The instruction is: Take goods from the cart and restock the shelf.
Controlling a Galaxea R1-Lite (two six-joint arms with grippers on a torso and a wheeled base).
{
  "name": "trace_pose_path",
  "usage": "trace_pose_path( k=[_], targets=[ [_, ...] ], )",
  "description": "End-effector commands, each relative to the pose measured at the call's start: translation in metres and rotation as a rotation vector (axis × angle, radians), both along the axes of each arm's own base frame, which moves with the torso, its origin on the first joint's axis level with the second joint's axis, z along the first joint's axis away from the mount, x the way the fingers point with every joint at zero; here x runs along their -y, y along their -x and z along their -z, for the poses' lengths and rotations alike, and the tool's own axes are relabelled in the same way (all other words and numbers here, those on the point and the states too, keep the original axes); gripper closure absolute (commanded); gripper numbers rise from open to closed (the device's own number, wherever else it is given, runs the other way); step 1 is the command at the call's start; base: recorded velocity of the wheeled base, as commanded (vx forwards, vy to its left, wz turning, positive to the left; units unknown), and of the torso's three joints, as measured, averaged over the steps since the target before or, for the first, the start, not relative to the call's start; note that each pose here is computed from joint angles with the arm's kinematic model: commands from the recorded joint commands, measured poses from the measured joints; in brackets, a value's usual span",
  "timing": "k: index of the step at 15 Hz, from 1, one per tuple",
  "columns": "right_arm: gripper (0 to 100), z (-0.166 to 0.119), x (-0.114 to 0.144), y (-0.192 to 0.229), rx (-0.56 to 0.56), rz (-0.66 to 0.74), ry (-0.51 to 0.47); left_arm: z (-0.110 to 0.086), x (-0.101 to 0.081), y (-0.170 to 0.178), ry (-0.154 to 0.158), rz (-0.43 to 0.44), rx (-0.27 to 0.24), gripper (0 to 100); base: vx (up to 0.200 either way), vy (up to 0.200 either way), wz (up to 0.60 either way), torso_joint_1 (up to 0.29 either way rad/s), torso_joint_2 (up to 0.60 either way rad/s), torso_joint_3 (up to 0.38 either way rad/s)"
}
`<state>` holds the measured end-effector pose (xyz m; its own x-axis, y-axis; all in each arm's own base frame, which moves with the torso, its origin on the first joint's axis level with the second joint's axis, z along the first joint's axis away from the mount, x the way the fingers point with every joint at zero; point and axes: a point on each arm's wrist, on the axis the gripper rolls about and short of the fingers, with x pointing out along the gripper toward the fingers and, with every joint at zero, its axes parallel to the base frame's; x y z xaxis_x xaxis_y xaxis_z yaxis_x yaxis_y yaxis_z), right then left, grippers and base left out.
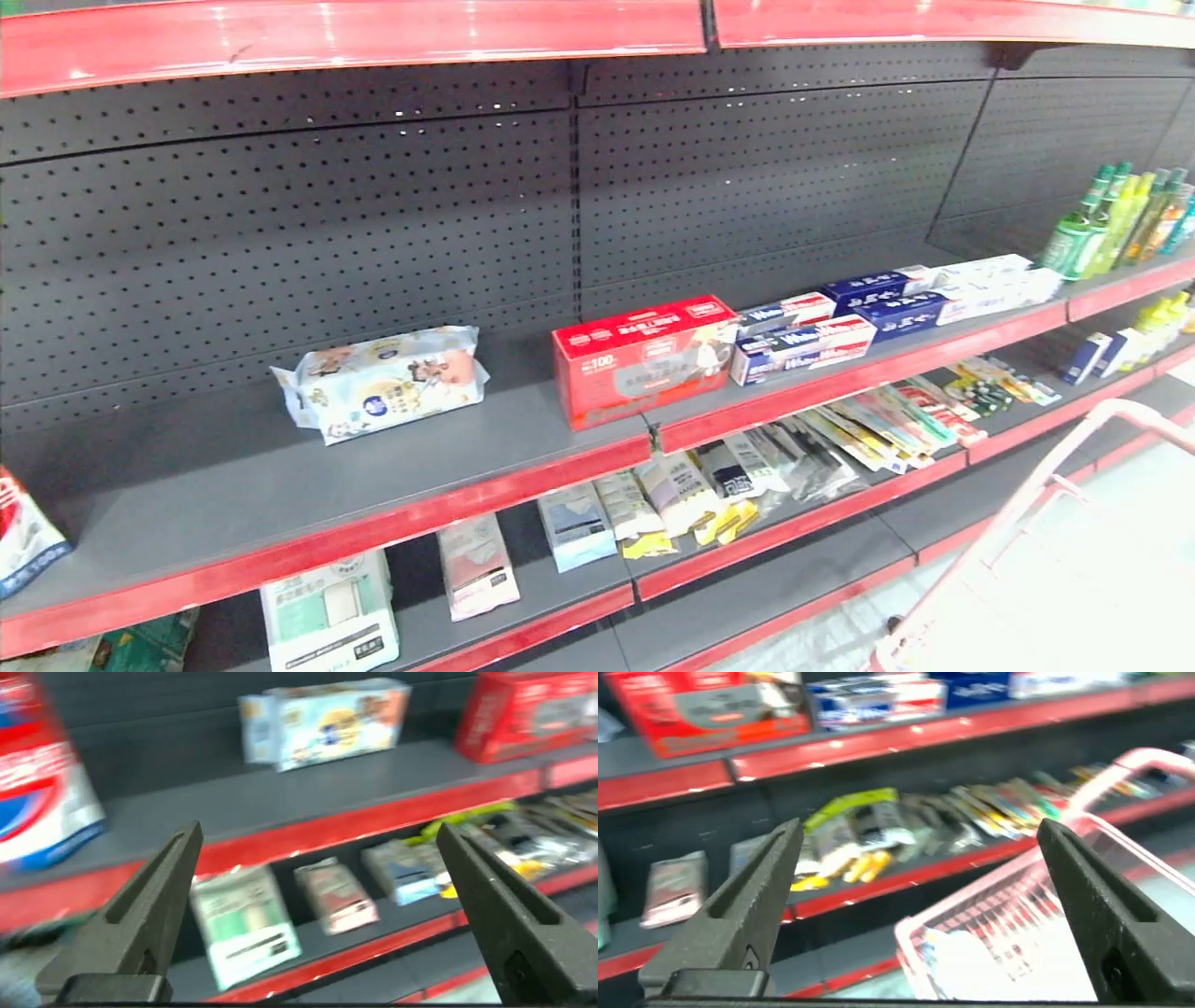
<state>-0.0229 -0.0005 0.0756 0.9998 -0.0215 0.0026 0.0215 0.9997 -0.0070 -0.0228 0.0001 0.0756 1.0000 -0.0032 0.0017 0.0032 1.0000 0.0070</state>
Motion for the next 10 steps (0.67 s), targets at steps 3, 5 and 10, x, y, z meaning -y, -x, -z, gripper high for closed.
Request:
trace_pose_path(
  k=[3, 5, 10],
  targets=[
    [0, -0.0001, 0.0, -0.0001, -0.001, 0.0, 0.001, 0.0, 0.0, 0.0, -0.001, 0.0, 0.0, 0, 0.0, 0.0, -0.6, 0.001, 0.0, 0.002],
    [0, -0.0001, 0.0, -0.0001, -0.001, 0.0, 0.001, 0.0, 0.0, 0.0, -0.001, 0.0, 0.0, 0, 0.0, 0.0, -0.6, 0.002, 0.0, 0.002],
    [0, -0.0001, 0.0, -0.0001, -0.001, 0.0, 0.001, 0.0, 0.0, 0.0, -0.001, 0.0, 0.0, 0, 0.0, 0.0, -0.6, 0.0, 0.0, 0.002]
  ],
)
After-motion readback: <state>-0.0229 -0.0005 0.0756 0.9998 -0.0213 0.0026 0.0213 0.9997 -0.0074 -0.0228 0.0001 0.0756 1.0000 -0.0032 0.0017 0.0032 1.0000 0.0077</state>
